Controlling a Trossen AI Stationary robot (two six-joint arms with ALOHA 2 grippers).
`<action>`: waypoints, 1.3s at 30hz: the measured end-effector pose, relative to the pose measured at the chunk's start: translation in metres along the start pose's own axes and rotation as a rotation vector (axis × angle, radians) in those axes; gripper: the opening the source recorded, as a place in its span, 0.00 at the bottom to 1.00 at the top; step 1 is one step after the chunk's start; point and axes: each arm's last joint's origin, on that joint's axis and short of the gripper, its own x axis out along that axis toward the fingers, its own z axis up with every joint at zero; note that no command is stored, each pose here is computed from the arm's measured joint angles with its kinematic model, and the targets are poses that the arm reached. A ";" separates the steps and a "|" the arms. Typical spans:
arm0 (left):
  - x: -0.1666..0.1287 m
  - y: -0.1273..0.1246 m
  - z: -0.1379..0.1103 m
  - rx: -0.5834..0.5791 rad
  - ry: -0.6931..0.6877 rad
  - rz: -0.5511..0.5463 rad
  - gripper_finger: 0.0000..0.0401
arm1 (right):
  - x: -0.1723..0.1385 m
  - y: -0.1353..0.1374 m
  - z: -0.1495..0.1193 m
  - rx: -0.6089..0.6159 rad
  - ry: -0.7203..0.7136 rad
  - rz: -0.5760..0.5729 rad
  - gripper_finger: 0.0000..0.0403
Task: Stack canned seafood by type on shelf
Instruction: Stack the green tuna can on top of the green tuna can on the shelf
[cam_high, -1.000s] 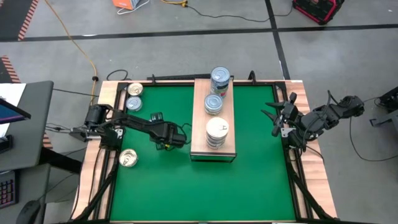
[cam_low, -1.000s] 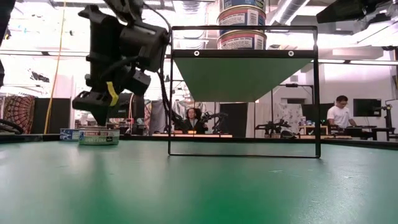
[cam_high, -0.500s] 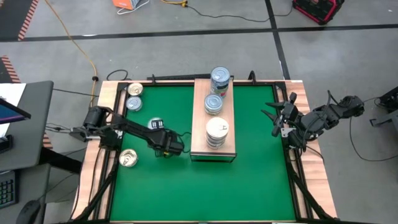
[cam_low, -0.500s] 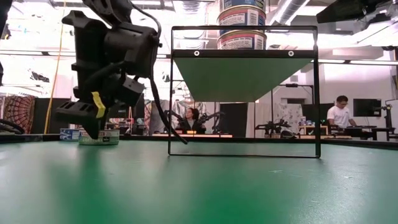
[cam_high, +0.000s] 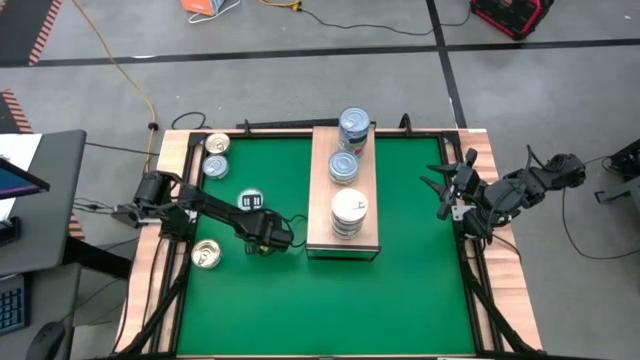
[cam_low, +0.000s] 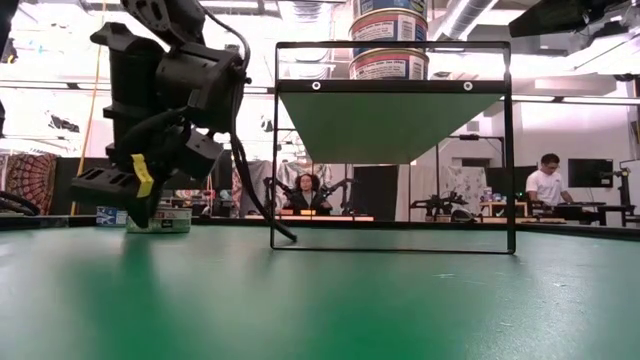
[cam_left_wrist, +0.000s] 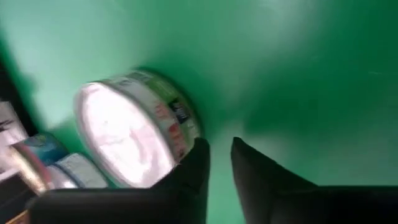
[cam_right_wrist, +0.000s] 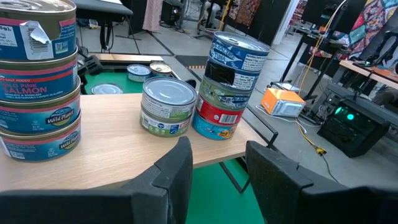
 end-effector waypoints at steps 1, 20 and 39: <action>0.001 -0.001 -0.001 0.000 0.005 -0.013 0.12 | 0.000 0.000 0.000 0.000 0.000 0.000 0.45; -0.025 0.015 0.005 -0.064 -0.015 0.064 0.07 | 0.000 0.000 0.000 0.000 0.000 0.000 0.45; 0.014 0.059 -0.010 -0.244 -0.078 -0.133 0.47 | 0.000 0.000 0.000 -0.004 0.002 0.004 0.45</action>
